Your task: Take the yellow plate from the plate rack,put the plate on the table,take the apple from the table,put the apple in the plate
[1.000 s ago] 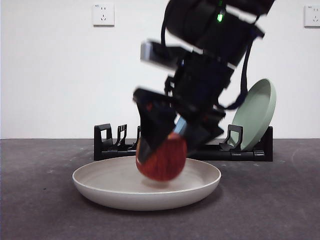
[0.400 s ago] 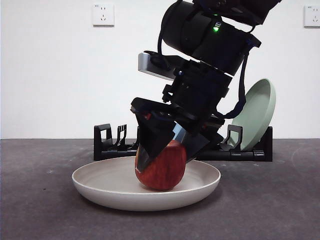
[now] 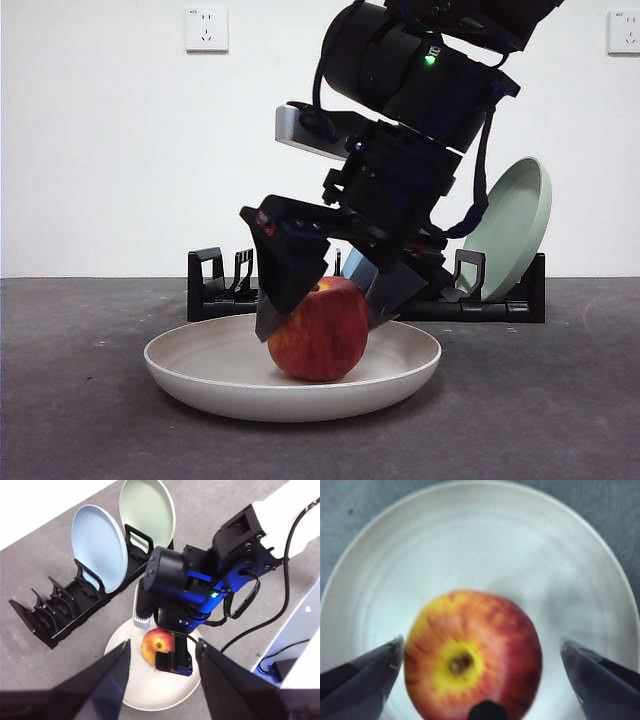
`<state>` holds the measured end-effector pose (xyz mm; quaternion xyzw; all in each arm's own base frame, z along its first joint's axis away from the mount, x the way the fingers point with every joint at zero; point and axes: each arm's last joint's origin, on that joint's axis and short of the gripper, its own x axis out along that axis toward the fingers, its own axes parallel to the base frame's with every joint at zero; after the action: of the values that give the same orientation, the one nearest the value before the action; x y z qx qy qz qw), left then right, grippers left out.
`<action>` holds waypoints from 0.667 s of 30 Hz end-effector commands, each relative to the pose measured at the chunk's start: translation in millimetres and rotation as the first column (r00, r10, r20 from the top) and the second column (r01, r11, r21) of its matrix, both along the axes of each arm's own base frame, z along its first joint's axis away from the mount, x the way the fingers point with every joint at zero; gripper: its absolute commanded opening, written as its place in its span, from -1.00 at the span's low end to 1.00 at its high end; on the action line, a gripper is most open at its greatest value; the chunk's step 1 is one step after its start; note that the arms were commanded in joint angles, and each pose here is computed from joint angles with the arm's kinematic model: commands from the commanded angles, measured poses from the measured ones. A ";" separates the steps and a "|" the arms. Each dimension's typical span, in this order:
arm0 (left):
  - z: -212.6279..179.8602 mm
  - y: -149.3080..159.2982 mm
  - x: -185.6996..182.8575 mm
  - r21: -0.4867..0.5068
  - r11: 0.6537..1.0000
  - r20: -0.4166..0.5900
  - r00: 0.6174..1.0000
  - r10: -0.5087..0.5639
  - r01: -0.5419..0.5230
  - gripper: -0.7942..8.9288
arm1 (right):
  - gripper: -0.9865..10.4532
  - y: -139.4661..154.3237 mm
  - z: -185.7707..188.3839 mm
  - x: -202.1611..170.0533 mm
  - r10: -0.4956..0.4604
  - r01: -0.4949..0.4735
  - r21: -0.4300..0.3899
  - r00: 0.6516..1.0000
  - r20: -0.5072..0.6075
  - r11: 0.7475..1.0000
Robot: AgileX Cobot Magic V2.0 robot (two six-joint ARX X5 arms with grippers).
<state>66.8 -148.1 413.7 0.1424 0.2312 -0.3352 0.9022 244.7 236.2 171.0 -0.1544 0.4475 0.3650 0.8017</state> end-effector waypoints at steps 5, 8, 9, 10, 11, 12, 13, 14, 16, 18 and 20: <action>-1.1 -0.4 -0.1 -0.001 1.000 -0.003 1.000 0.003 -0.003 -0.39 | 0.22 -4.7 28.2 -6.4 -0.004 0.003 0.019 1.000 0.009 1.000; -1.1 -0.5 -0.1 -0.001 1.000 -0.002 1.000 0.003 -0.003 -0.39 | 0.22 -14.7 48.1 -16.9 -0.003 0.003 0.020 1.000 0.009 1.000; -1.1 -0.4 -0.1 0.000 1.000 -0.002 1.000 0.003 -0.003 -0.39 | 0.22 -18.5 54.7 -20.8 -0.003 0.002 0.020 1.000 0.009 1.000; -1.1 -0.4 -0.1 0.000 1.000 -0.002 1.000 0.003 -0.003 -0.39 | 0.22 -24.6 64.5 -27.4 -0.001 0.001 0.021 1.000 0.005 1.000; -1.1 -0.4 -0.1 0.000 1.000 -0.002 1.000 0.002 -0.002 -0.39 | 0.22 -29.2 71.1 -32.2 -0.001 0.001 0.019 1.000 0.003 1.000; -1.1 -0.4 -0.1 0.000 1.000 -0.001 1.000 0.002 -0.002 -0.39 | 0.22 -35.4 79.4 -38.7 0.000 0.000 0.017 1.000 0.000 1.000; -1.1 -0.4 -0.1 0.000 1.000 -0.002 1.000 0.002 -0.002 -0.39 | 0.22 -41.9 87.3 -45.7 0.001 -0.001 0.014 1.000 -0.005 1.000; -1.1 -0.4 -0.1 0.000 1.000 -0.002 1.000 0.002 -0.002 -0.39 | 0.22 -47.7 94.1 -51.8 0.001 -0.001 0.013 1.000 -0.008 1.000; -1.2 -0.4 -0.1 0.001 1.000 -0.002 1.000 0.002 -0.002 -0.39 | 0.22 -61.7 107.6 -66.4 0.002 -0.002 0.003 1.000 -0.018 1.000; -1.7 -0.1 -0.3 0.007 1.000 -0.005 1.000 0.001 -0.001 -0.39 | 0.22 -74.6 117.9 -79.9 0.002 -0.002 -0.008 1.000 -0.030 1.000; -2.9 0.7 -0.6 0.022 1.000 -0.011 1.000 0.000 0.000 -0.39 | 0.21 -87.2 126.2 -93.1 0.001 -0.002 -0.021 0.999 -0.044 1.000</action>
<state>66.4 -147.2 412.3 0.1488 0.2368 -0.3340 0.9001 157.0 153.3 294.5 -0.1554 0.4626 0.3646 0.7931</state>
